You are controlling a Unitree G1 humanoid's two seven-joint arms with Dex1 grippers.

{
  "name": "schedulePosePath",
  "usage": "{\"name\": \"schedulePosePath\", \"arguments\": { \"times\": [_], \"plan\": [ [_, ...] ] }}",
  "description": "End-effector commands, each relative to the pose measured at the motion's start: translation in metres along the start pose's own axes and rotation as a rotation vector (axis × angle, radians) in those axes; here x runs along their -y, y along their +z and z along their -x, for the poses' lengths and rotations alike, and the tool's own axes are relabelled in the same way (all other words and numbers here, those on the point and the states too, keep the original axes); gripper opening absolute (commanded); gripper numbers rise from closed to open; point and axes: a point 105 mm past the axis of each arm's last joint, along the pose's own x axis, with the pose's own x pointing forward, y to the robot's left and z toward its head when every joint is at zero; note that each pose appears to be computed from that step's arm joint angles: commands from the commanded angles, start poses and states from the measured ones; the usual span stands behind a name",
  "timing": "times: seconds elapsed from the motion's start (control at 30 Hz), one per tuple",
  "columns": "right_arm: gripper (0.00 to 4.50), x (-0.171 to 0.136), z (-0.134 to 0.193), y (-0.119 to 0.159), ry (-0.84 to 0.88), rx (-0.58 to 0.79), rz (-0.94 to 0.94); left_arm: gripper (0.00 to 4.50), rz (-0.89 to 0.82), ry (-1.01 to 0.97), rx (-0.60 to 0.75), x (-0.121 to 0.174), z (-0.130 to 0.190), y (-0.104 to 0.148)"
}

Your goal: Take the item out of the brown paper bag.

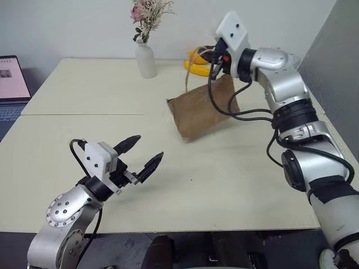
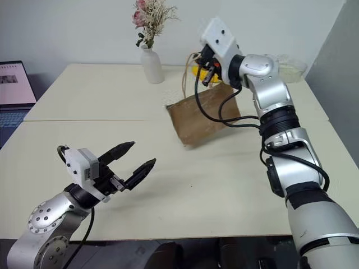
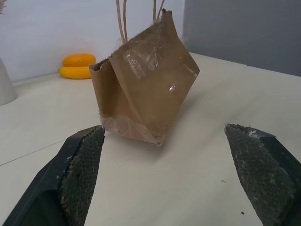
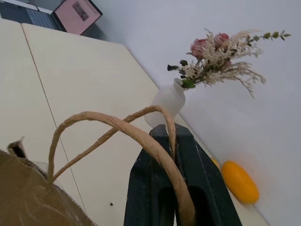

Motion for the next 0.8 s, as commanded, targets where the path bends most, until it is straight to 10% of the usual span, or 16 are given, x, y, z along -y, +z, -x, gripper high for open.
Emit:
{"name": "schedulePosePath", "arguments": {
  "times": [0.03,0.8],
  "plan": [
    [0.03,0.010,-0.008,0.042,-0.050,0.094,0.065,4.28,-0.036,0.040,0.049,-0.003,0.005,0.013],
    [0.03,-0.026,-0.048,0.030,-0.027,0.042,0.009,4.28,-0.102,0.210,0.072,-0.023,0.008,0.019]
  ]
}}
